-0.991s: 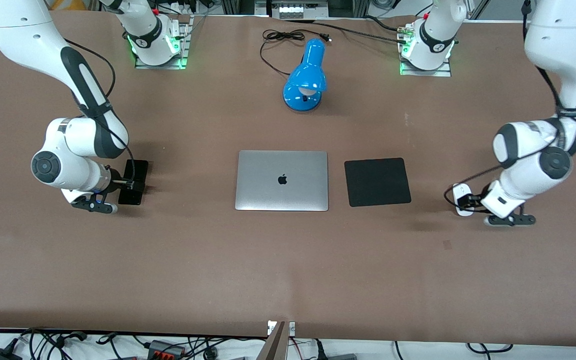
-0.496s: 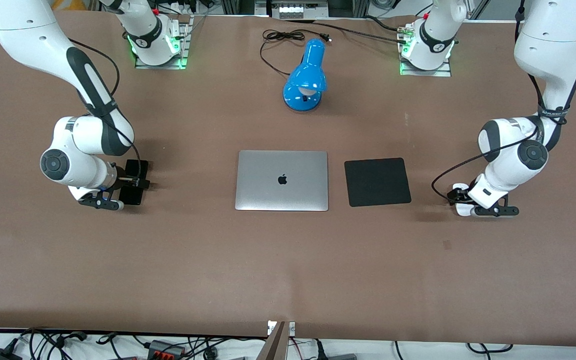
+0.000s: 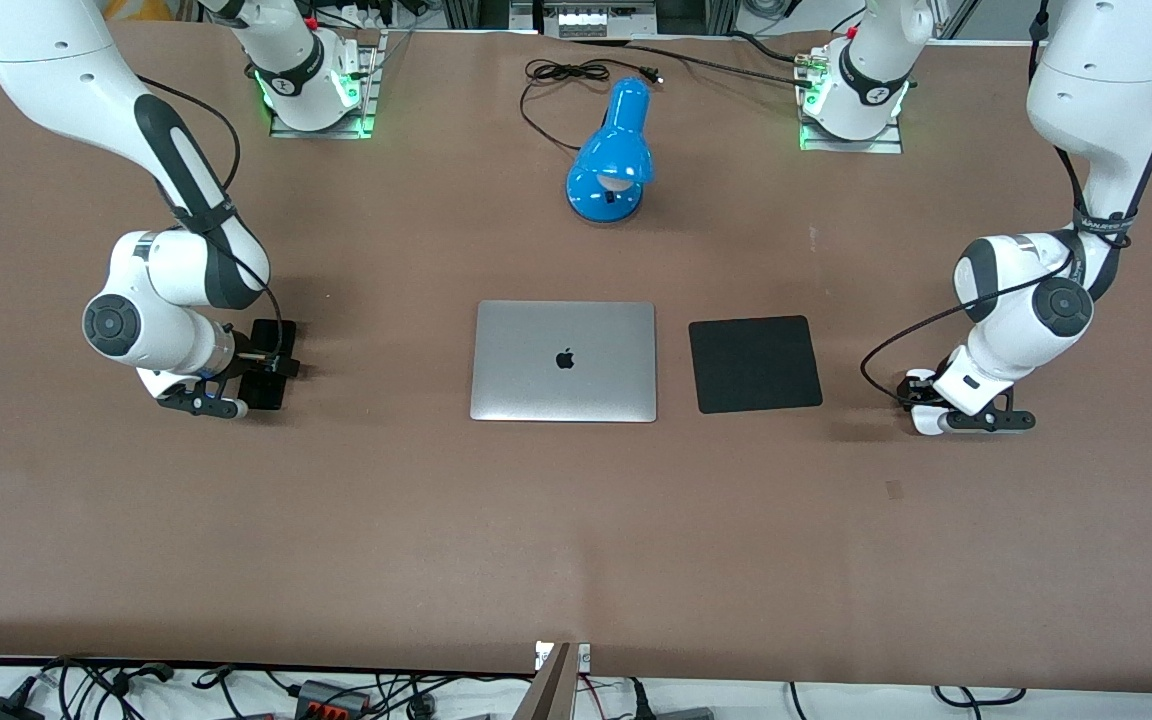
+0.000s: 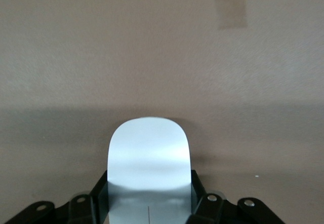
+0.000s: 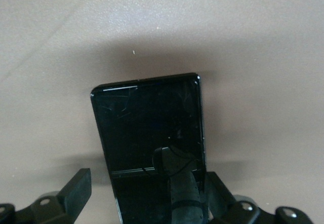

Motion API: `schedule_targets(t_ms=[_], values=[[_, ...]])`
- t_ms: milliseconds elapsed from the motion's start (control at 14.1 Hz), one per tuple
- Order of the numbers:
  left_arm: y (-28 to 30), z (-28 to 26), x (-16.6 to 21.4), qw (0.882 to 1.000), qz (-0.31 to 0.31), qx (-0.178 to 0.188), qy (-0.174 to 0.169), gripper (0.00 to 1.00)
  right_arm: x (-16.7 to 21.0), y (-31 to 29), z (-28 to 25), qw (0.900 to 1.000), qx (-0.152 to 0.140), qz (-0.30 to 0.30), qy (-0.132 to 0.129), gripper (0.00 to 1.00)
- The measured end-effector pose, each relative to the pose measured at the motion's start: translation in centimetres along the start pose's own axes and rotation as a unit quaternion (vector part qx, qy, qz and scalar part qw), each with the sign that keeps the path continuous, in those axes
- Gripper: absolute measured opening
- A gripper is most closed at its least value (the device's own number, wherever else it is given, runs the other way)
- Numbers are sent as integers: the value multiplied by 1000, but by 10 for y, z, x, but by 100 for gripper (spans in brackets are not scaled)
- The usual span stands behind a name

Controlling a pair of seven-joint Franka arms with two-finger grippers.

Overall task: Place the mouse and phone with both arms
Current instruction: 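Carry the white mouse with the left gripper onto the black mouse pad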

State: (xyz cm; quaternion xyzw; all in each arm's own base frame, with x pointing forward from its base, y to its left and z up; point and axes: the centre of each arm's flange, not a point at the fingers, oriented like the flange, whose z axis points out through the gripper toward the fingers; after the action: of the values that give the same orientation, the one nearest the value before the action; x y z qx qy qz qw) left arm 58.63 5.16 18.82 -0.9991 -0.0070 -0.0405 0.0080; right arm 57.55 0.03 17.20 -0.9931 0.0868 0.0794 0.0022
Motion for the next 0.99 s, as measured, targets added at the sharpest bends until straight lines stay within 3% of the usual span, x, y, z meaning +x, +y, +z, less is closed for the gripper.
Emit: schedule_targets(t_ms=[283,425,637,708,850,991], values=[[46,-81,23,997,23,-14,-66,62,-1,1,2,1000,0,1,2,100],[96,-112,28,996,11,-22,-90,62,-2,1,3,1000,0,1,2,100],[191,-114,12,994,-6,-34,-105,62,-6,2,9,1000,1,1,7,100],[216,-107,4,994,-12,-26,-107,62,-7,3,11,1000,1,1,7,100],[249,-86,-5,996,-10,16,-83,62,-8,3,11,1000,1,1,8,100],[260,-62,-9,998,-10,31,-57,62,-8,3,11,1000,1,1,8,100]])
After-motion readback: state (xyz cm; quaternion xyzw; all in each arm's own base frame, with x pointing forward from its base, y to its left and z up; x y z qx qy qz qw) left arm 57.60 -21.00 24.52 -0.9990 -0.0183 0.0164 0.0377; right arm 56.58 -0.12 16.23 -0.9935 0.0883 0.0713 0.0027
